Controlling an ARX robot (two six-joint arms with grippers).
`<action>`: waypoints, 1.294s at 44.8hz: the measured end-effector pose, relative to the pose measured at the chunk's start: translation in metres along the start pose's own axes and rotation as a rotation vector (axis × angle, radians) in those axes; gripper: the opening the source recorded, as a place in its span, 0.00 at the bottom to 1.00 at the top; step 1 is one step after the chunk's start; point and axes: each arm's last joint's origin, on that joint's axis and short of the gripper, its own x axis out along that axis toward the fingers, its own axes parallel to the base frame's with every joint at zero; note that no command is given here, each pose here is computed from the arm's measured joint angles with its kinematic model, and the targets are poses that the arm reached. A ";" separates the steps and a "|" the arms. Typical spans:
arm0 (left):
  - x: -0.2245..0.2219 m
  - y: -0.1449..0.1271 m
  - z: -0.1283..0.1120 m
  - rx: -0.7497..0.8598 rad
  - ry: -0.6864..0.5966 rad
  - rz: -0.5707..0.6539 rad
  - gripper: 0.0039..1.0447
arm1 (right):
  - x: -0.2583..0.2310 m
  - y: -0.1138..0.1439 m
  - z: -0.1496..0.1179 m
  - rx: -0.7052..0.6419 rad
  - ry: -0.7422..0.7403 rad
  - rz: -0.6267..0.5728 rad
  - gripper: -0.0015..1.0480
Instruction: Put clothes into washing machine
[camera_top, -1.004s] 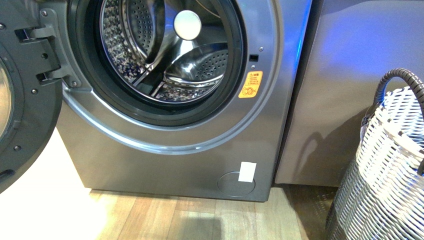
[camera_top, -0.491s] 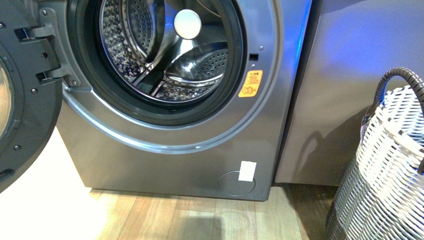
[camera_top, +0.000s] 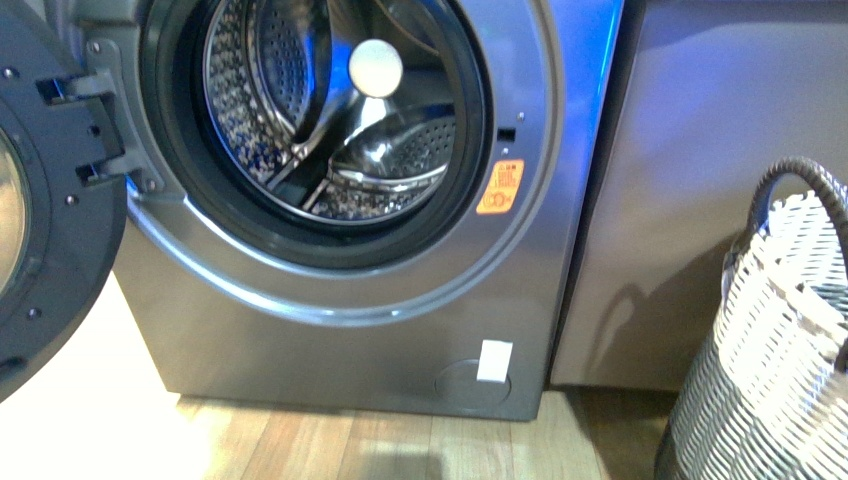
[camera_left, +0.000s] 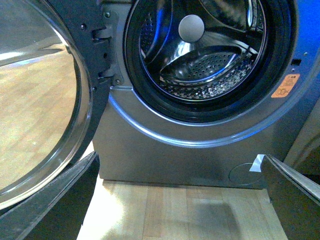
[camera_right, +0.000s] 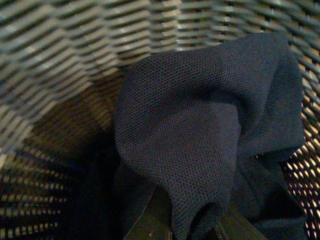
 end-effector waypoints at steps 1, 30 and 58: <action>0.000 0.000 0.000 0.000 0.000 0.000 0.94 | -0.004 0.002 0.004 -0.004 -0.015 0.008 0.07; 0.000 0.000 0.000 0.000 0.000 0.000 0.94 | -0.124 0.038 0.113 -0.060 -0.433 0.139 0.07; 0.000 0.000 0.000 0.000 0.000 0.000 0.94 | -0.273 0.061 0.240 -0.088 -0.838 0.225 0.07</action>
